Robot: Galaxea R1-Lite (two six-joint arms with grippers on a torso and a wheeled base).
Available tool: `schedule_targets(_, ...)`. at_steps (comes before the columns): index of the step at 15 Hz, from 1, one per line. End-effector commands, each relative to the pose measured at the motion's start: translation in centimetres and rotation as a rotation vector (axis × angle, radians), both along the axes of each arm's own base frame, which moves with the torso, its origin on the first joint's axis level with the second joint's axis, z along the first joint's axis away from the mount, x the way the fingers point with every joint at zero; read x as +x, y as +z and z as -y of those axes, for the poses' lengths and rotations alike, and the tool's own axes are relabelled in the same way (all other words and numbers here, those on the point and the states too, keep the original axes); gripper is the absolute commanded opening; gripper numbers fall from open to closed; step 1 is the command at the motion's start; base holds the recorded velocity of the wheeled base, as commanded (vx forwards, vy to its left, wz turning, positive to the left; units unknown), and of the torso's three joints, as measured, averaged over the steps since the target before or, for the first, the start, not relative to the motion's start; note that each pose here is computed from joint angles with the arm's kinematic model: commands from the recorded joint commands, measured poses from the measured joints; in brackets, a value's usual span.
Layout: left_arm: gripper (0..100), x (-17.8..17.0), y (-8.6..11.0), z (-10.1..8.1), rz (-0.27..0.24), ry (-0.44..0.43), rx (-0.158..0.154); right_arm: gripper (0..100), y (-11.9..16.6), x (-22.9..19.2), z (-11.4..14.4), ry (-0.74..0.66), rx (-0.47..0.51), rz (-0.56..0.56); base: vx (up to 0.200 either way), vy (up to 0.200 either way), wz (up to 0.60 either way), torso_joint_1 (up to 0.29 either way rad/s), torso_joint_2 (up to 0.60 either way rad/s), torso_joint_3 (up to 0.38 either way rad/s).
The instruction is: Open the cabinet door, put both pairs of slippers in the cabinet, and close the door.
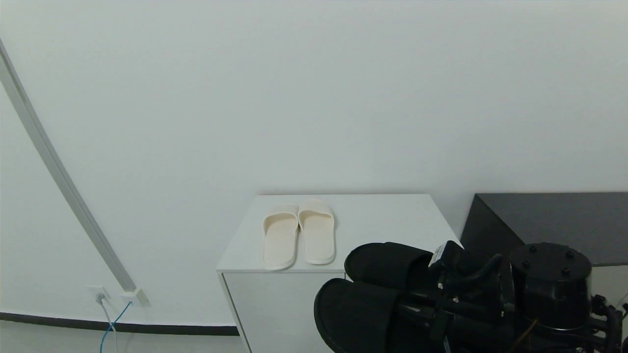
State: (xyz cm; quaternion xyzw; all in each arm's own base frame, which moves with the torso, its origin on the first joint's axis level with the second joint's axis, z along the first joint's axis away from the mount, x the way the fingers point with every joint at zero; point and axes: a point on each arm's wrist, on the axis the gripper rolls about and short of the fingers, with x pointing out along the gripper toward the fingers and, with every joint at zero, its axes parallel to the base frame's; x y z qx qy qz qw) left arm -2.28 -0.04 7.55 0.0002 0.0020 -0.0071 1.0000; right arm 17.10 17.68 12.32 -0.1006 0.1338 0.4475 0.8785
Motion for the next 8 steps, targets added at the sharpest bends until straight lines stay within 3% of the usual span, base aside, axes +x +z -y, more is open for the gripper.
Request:
schedule_targets(1, 0, 0.00, 0.01, 0.00, 0.001, 0.000, 0.000, 0, -0.07, -0.11, 0.05, 0.004, -0.002, -0.002, -0.200, 0.000, 0.00, 0.007, 0.00, 0.007)
schedule_targets(3, 0, 0.00, 0.01, 0.00, 0.001, 0.000, 0.000, 0, -0.15, -0.06, 0.05, 0.002, -0.003, -0.006, -0.200, 0.000, 0.00, -0.012, -0.01, 0.002)
schedule_targets(8, 0, 0.00, 0.01, 0.00, 0.001, 0.000, 0.001, 0, -0.36, 0.53, 0.47, -0.027, -0.007, -0.014, 0.000, 0.000, 0.00, 0.000, 0.00, 0.000)
